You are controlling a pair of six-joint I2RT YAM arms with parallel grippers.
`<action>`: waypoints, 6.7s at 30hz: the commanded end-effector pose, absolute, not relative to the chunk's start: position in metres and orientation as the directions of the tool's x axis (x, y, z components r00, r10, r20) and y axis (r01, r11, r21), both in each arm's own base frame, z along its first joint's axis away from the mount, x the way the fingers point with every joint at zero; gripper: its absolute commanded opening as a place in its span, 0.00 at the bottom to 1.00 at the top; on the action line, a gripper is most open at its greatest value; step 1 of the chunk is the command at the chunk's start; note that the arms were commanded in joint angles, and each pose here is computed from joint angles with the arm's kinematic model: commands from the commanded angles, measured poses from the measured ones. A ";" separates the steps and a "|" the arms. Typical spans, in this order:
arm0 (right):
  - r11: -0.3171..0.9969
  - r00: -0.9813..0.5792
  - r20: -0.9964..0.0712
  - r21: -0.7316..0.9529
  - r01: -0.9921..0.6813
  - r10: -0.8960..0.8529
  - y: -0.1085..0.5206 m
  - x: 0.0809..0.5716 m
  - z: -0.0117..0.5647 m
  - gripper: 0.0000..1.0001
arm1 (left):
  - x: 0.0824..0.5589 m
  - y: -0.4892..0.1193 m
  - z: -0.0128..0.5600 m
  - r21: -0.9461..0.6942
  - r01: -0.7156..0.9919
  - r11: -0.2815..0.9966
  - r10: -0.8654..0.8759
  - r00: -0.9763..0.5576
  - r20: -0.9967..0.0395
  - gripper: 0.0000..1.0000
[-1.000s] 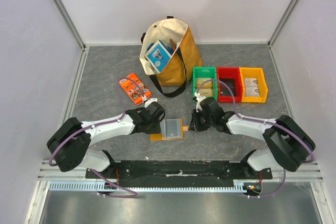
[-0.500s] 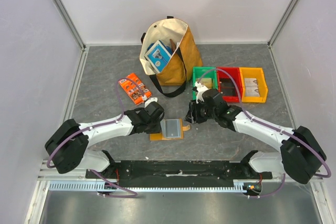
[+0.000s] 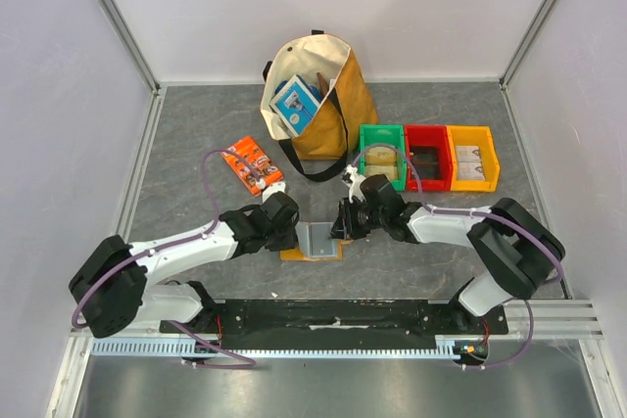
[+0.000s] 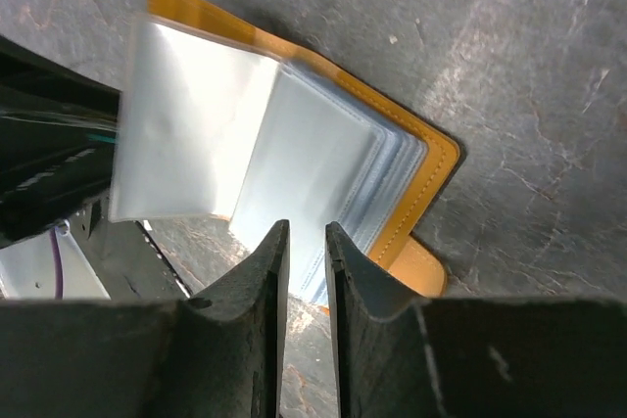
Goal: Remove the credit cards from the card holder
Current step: Open the card holder at the center of the board, then remove the credit card from the card holder.
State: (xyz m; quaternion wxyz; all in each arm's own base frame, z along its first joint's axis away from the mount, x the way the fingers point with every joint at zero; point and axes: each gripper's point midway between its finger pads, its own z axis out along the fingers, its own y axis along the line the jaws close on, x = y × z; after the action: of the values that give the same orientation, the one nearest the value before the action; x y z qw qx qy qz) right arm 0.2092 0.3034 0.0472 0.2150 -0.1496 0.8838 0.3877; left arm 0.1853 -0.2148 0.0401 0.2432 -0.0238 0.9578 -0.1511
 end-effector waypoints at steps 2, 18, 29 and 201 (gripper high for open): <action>0.613 -0.871 -0.481 0.660 -0.434 -0.099 0.313 0.205 0.037 0.27 | 0.196 -0.205 0.066 -0.340 -0.051 0.939 -0.232 -0.826 -0.514 0.34; 0.694 -0.869 -0.470 0.575 -0.433 -0.152 0.303 0.202 0.015 0.27 | 0.209 -0.264 0.145 -0.528 0.133 0.839 -0.202 -0.824 -0.529 0.38; 0.616 -0.848 -0.510 0.625 -0.480 -0.143 0.323 0.203 0.050 0.28 | 0.191 -0.216 0.048 -0.412 -0.066 0.909 -0.258 -0.865 -0.431 0.13; 0.576 -0.872 -0.468 0.677 -0.459 -0.145 0.338 0.200 0.040 0.22 | 0.182 -0.227 0.028 -0.825 -0.159 0.542 -0.481 -0.864 -0.149 0.02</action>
State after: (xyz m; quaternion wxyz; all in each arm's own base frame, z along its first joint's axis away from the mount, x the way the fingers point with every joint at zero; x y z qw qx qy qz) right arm 0.2035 0.3352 0.0491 0.1977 -0.1794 0.8679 0.4189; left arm 0.1788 -0.2242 0.0257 0.1825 -0.1749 0.8637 -0.4360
